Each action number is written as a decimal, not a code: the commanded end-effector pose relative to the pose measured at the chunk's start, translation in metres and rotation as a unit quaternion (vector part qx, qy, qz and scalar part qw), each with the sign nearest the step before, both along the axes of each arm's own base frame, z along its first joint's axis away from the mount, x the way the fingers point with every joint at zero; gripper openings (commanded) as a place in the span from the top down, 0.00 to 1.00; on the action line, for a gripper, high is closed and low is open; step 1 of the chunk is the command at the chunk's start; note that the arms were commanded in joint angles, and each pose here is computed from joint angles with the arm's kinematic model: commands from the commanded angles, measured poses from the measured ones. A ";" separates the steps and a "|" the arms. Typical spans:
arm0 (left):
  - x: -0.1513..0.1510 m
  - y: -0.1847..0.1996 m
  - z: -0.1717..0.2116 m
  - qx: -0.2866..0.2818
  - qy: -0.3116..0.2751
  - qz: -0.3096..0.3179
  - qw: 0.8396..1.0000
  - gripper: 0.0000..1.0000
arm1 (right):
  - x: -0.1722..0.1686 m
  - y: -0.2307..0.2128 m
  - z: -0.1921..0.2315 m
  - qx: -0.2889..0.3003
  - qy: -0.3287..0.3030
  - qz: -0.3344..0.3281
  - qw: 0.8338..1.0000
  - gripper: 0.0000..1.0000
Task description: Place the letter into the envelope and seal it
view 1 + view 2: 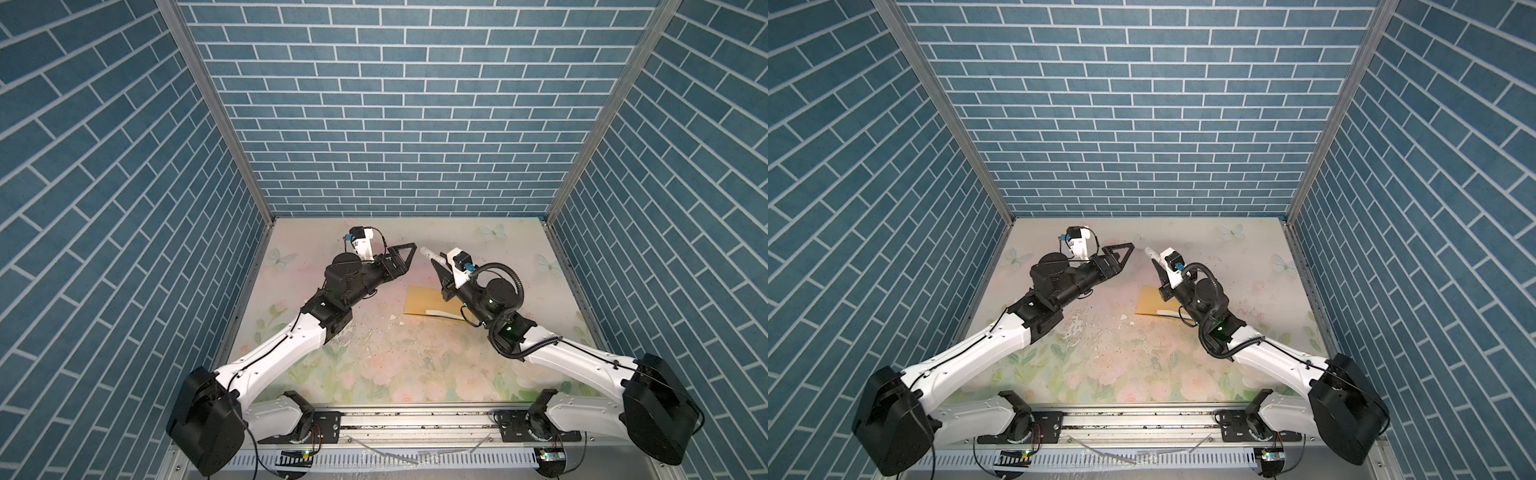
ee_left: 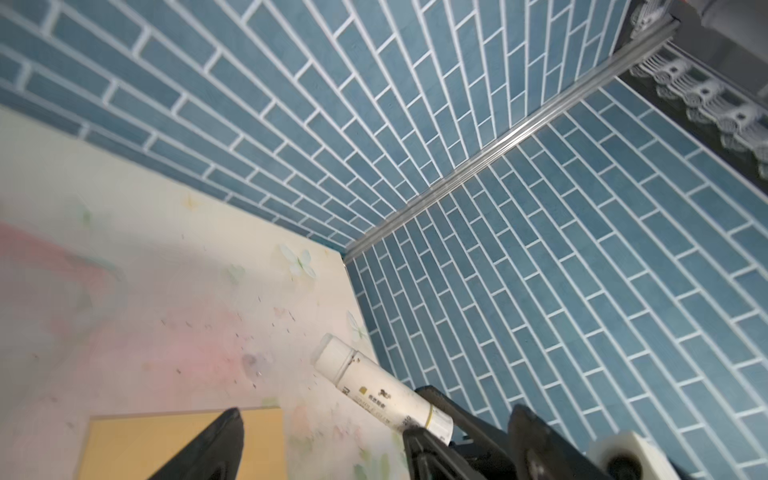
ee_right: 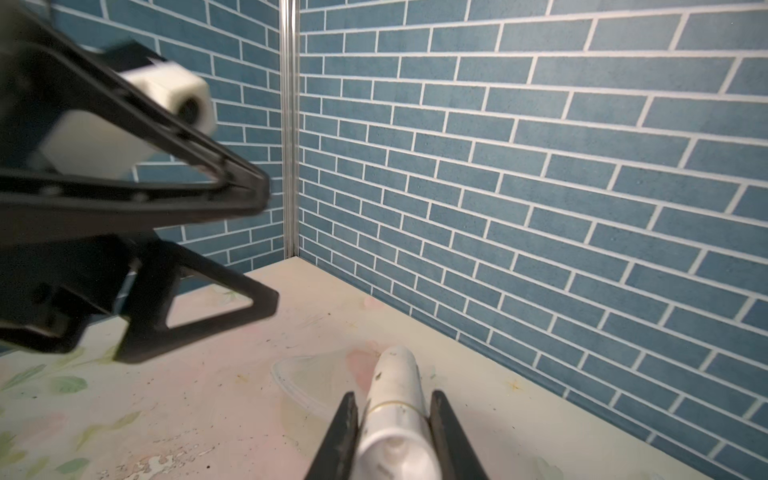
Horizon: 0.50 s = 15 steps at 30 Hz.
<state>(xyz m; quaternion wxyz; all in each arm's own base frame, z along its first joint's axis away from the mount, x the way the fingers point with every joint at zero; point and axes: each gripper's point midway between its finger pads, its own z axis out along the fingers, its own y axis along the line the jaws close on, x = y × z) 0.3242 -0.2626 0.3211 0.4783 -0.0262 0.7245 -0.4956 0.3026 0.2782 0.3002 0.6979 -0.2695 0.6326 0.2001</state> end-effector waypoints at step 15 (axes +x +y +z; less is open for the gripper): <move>-0.047 -0.048 -0.034 0.345 -0.361 -0.109 0.859 0.01 | 0.007 -0.020 -0.024 -0.041 0.216 -0.002 0.976 1.00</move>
